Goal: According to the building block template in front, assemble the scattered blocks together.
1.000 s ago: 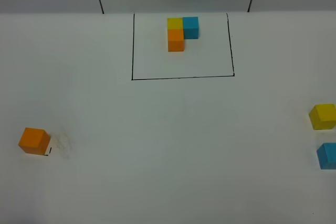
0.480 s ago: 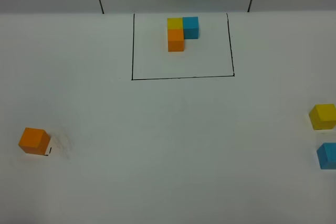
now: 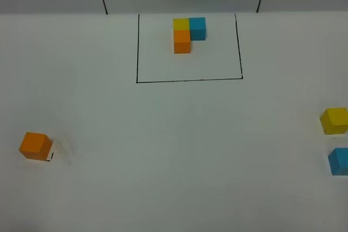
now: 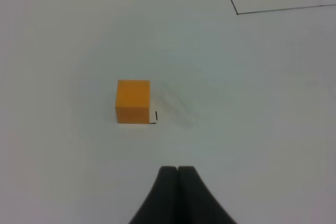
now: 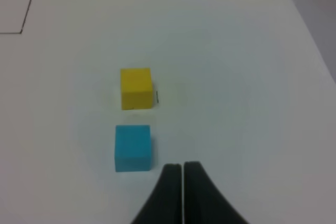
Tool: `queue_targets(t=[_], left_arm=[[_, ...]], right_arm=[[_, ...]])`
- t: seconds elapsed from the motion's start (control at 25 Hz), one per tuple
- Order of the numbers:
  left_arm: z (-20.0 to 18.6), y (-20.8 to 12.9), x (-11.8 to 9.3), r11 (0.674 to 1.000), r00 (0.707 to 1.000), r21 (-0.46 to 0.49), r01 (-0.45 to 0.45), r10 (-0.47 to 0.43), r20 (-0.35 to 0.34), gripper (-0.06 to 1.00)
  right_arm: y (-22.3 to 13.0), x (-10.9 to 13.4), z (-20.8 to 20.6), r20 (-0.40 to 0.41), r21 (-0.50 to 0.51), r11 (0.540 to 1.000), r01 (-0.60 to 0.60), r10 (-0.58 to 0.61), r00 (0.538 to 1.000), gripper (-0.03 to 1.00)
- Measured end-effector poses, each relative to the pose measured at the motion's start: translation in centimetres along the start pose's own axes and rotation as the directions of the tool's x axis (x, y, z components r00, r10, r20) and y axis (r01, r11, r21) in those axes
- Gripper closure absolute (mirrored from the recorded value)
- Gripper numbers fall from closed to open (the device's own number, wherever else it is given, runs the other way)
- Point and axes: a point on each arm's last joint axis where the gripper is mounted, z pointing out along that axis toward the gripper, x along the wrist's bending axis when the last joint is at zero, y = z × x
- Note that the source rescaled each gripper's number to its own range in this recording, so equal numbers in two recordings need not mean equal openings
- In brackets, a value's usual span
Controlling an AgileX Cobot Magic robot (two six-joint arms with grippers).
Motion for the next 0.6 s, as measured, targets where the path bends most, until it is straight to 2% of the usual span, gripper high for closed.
queue_targets(t=[0.6], left_arm=[[0.0, 0.0, 0.0, 1.0, 1.0, 0.0, 0.0, 0.0, 0.0, 0.94]], right_arm=[[0.0, 0.0, 0.0, 0.0, 0.0, 1.0, 0.0, 0.0, 1.0, 0.96]])
